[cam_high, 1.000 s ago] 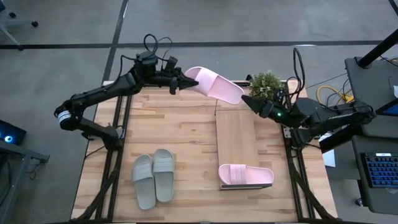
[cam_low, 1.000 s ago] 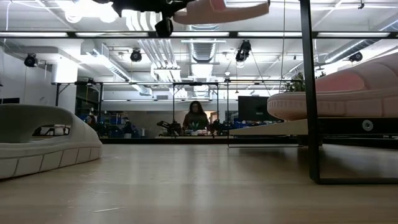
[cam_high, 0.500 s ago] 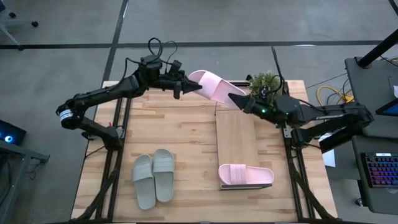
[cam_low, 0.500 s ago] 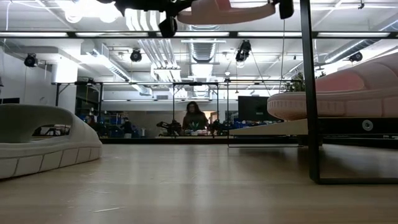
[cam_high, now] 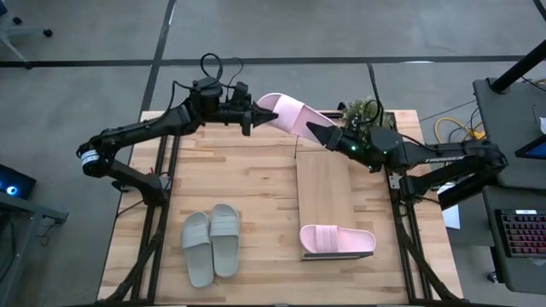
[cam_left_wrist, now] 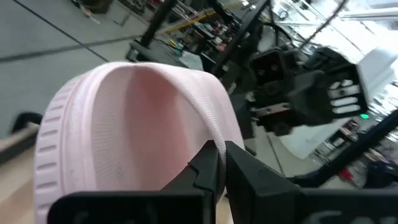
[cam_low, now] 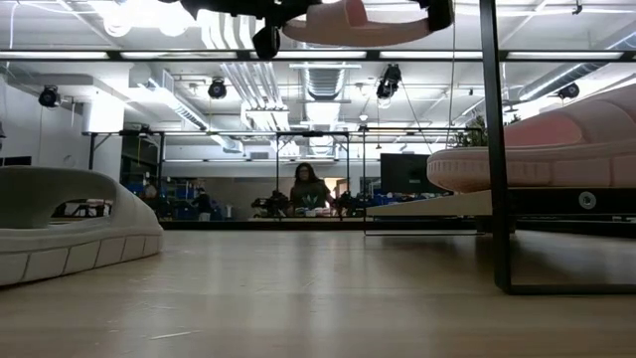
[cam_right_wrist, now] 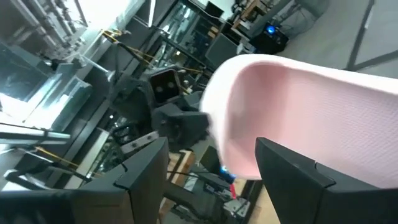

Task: Pick and place slides into the shelf
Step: Put the pink slide on the shelf

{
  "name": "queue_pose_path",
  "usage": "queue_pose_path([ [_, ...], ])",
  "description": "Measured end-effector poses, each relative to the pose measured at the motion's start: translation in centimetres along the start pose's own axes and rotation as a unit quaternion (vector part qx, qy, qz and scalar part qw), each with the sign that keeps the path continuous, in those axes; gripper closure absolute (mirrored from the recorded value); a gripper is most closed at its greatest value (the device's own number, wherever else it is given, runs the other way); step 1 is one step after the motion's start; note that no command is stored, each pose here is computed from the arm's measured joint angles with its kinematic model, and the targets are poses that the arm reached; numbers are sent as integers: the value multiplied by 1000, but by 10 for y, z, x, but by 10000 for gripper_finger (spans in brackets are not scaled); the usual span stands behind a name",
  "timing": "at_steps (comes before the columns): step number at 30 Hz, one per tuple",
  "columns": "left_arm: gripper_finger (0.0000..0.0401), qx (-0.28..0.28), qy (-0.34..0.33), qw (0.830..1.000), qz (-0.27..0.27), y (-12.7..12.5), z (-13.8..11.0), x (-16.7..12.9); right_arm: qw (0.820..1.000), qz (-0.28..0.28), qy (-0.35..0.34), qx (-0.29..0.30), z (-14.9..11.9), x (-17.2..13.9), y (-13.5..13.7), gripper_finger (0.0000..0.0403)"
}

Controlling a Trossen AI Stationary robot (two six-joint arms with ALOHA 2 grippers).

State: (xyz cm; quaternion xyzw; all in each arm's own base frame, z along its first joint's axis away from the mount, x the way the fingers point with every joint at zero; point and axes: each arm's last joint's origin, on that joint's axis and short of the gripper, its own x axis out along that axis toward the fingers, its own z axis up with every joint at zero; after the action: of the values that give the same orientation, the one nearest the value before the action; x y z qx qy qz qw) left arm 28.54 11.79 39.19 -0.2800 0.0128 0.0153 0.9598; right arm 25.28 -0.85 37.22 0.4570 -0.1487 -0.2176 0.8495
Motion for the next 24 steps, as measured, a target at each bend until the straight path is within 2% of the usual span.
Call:
queue_pose_path([
  [6, 401, 9, -6, 1000, 9, 1, 1, 0, 1000, 13, -6, -7, 7, -1, 9, 170],
  [14, 401, 21, -7, 999, 31, 5, -4, 1, 998, -40, 41, -16, 15, -5, 18, 170],
  [21, 401, 26, -6, 999, 38, 7, -5, 1, 997, -46, 48, -44, 29, -10, 35, 172],
  [24, 401, 26, -7, 999, 38, 7, -5, 1, 995, -62, 58, -50, 28, -10, 34, 172],
])
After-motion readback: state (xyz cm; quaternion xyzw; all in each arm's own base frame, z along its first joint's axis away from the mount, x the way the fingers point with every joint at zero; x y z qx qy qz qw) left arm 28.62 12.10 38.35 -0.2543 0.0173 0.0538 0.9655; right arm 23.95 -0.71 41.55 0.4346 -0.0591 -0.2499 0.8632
